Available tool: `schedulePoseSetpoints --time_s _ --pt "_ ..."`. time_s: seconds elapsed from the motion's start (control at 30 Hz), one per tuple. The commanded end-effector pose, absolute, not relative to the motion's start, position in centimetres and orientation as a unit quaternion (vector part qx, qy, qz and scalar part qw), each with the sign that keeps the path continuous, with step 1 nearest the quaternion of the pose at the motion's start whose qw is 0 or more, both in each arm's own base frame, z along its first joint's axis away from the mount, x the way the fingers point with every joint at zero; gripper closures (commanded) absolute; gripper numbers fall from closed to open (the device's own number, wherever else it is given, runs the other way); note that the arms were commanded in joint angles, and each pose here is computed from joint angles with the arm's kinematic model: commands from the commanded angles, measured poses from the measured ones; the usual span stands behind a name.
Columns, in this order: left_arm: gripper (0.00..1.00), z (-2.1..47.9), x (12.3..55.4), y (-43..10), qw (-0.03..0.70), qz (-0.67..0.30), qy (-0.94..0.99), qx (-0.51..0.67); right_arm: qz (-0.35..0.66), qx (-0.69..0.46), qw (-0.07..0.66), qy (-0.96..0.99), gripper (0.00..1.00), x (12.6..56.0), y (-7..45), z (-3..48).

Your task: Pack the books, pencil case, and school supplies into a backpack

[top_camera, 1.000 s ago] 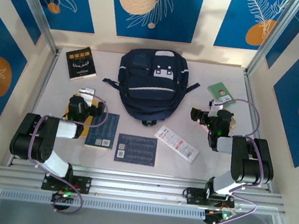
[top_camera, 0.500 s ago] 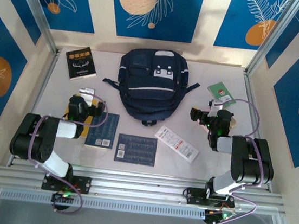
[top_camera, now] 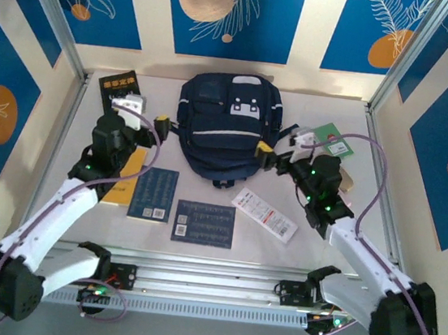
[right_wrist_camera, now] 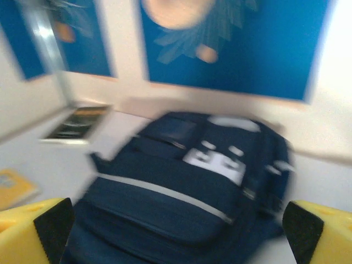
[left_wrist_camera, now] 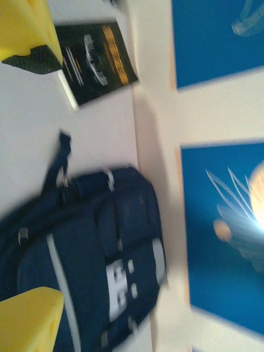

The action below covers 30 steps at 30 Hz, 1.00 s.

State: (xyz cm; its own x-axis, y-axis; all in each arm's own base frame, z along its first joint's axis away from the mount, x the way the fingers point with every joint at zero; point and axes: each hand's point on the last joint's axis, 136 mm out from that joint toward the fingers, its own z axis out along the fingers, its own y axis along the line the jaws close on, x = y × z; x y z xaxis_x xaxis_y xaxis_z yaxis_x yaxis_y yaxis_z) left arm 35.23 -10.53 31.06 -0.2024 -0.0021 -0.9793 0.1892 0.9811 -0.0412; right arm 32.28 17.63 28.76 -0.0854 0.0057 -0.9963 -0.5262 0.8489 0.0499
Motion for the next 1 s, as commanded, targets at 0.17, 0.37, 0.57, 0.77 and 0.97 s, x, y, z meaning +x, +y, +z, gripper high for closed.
schedulePoseSetpoints --time_s 0.17,0.37,0.57,0.77,0.97 --pt "0.0 29.4 26.0 -13.8 0.467 -0.145 0.868 0.089 0.269 -0.257 0.549 0.748 0.01 23.6 23.0 33.8" --pt "0.0 25.2 23.4 -11.0 0.376 -0.114 0.92 0.001 0.337 -0.102 0.442 0.825 0.01 22.8 19.6 36.5" --pt "0.0 19.9 22.8 -8.9 0.296 -0.084 0.95 -0.049 0.457 -0.124 0.346 0.81 0.01 20.3 19.4 34.8" --pt "0.0 13.5 23.1 -9.4 0.179 -0.187 0.959 -0.119 0.485 -0.015 0.264 0.834 0.0 23.4 17.5 30.0" --pt "0.0 10.5 24.0 -9.5 0.147 -0.197 0.958 -0.144 0.451 0.051 0.256 0.854 0.1 24.8 16.0 26.6"
